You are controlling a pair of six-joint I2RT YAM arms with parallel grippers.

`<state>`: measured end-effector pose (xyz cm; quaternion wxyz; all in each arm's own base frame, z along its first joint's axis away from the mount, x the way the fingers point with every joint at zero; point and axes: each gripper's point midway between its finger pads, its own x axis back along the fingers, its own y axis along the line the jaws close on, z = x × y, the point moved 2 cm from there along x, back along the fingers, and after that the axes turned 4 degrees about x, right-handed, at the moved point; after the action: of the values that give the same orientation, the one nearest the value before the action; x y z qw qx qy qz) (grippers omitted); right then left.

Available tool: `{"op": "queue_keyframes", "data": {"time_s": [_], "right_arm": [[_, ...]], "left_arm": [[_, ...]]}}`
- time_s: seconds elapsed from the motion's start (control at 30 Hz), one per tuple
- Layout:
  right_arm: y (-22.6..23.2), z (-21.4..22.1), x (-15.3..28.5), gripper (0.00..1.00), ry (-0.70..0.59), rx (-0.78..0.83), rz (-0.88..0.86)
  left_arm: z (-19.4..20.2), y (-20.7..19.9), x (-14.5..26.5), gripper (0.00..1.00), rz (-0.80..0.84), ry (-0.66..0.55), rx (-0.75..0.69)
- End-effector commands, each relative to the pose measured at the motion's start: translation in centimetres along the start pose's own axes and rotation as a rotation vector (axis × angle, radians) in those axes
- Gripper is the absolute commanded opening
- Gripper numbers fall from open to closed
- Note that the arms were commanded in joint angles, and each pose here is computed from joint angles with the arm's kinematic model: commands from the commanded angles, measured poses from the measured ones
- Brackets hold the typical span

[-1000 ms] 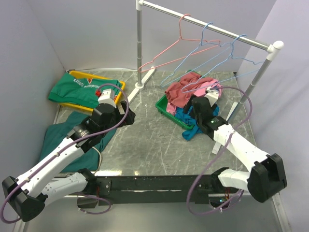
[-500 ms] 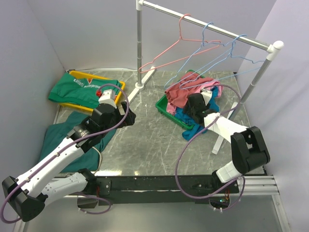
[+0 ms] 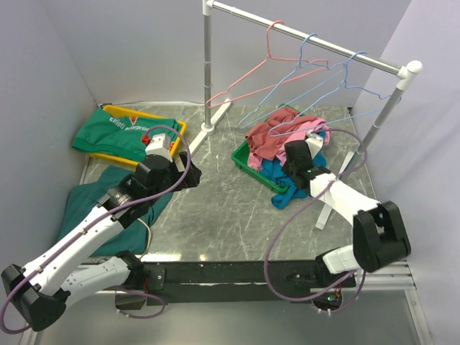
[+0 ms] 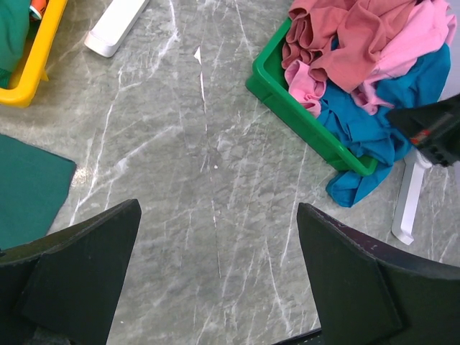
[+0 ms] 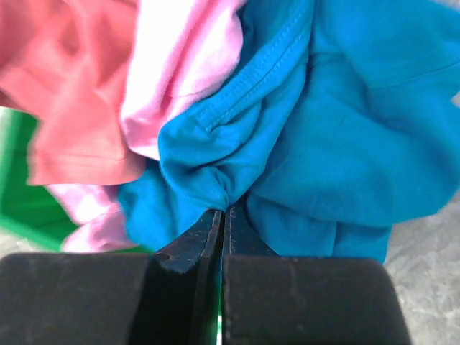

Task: Place the t-shirt on the hanger
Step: Pick up the T-shirt and place it in the bin.

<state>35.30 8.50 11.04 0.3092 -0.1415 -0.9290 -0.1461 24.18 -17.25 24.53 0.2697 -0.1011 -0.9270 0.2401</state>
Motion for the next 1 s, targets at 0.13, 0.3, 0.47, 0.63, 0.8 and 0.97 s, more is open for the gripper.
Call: {"op": "queue_keyframes", "data": {"time_s": [0.13,0.3,0.47,0.63,0.8,0.97], "right_arm": [[1.0,-6.2,7.0,0.00,-0.163,-0.082,-0.145],[1.6,-7.8,10.3,0.00,-0.191,-0.089,-0.237],[2.1,-10.1,13.8,0.00,-0.233,-0.103,-0.316],[2.8,-12.5,17.7,0.00,-0.282,-0.122,-0.420],[3.4,-14.5,21.1,0.00,-0.318,-0.140,-0.506],[3.7,-16.6,24.0,0.00,-0.358,-0.151,-0.562]], "left_arm": [[-0.3,-0.8,0.5,0.97,0.050,-0.015,0.025],[-0.1,-0.9,0.4,0.97,0.060,-0.010,0.031],[-0.1,-1.2,0.2,0.96,0.075,-0.008,0.035],[-0.1,-1.3,0.2,0.96,0.077,-0.008,0.033],[-0.1,-1.3,0.1,0.96,0.082,-0.009,0.035],[0.0,-1.5,0.0,0.96,0.088,-0.006,0.033]]}}
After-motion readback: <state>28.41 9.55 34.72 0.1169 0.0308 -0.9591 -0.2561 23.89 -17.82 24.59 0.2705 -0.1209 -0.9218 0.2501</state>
